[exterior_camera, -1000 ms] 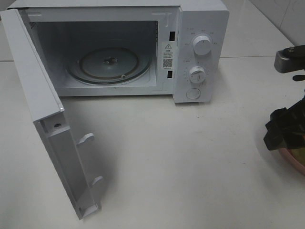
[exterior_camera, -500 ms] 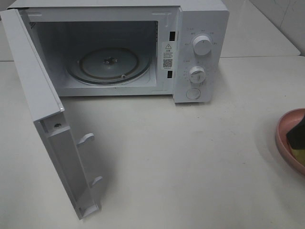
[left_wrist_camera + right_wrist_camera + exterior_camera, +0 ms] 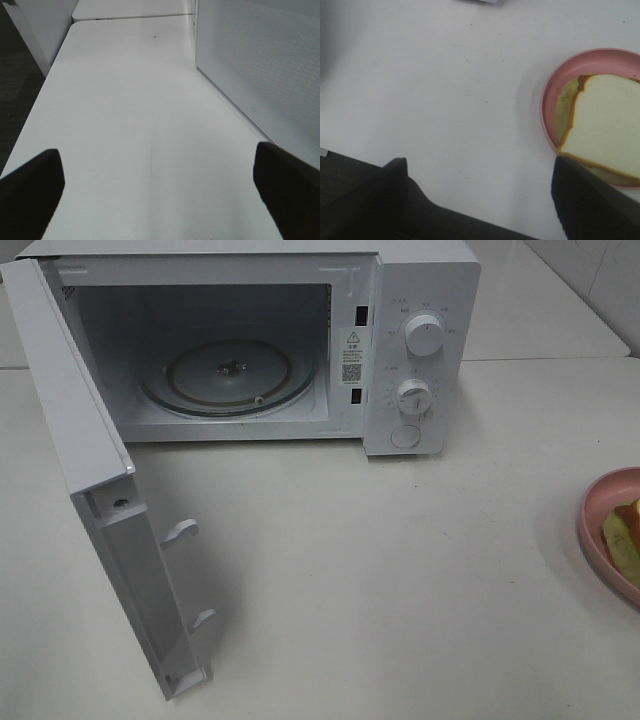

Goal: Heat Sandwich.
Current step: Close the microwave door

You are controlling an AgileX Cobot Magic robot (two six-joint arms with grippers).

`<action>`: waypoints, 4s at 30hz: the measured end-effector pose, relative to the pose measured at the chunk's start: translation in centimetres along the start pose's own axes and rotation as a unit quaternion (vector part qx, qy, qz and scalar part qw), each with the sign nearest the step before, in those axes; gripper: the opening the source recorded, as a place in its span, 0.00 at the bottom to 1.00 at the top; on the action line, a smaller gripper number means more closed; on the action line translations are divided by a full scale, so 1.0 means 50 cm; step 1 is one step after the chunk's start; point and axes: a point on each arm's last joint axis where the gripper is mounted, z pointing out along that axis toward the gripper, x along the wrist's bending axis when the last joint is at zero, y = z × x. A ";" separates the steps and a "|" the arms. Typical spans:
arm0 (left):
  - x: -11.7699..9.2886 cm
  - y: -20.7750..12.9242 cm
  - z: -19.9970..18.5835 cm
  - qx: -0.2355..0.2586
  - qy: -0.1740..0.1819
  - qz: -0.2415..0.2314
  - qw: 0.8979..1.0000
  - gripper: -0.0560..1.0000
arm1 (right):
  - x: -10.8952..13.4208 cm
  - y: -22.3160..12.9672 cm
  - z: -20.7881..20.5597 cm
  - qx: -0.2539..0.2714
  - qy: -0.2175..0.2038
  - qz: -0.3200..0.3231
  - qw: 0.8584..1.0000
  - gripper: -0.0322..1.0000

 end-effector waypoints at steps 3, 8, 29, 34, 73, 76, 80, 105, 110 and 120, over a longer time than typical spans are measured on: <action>0.000 0.000 0.000 0.000 0.000 0.000 1.000 0.97 | -0.005 -0.030 -0.005 -0.015 -0.016 0.018 1.000 0.77; 0.000 0.000 0.000 0.000 0.000 0.000 1.000 0.97 | -0.010 -0.075 -0.010 -0.042 -0.045 0.046 0.997 0.77; 0.000 0.000 0.000 0.000 0.000 0.000 1.000 0.97 | 0.003 -0.151 -0.048 -0.164 -0.098 0.081 0.978 0.77; 0.000 0.000 0.000 0.000 0.000 0.000 1.000 0.97 | 0.003 -0.151 -0.048 -0.164 -0.098 0.081 0.978 0.77; 0.000 0.000 0.000 0.000 0.000 0.000 1.000 0.97 | 0.003 -0.151 -0.048 -0.164 -0.098 0.081 0.978 0.77; 0.000 0.000 0.000 0.000 0.000 0.000 1.000 0.97 | 0.003 -0.151 -0.048 -0.164 -0.098 0.081 0.978 0.77; 0.000 0.000 0.000 0.000 0.000 0.000 1.000 0.97 | 0.003 -0.151 -0.048 -0.164 -0.098 0.081 0.978 0.77; 0.007 0.093 0.099 -0.005 0.000 -0.001 1.000 0.26 | 0.003 -0.151 -0.048 -0.164 -0.098 0.081 0.978 0.77; 0.006 0.082 0.149 -0.010 0.001 -0.001 1.000 0.05 | 0.003 -0.151 -0.048 -0.164 -0.098 0.081 0.978 0.77; 0.004 0.053 0.236 -0.083 0.006 -0.001 0.997 0.05 | 0.003 -0.151 -0.048 -0.164 -0.098 0.081 0.978 0.77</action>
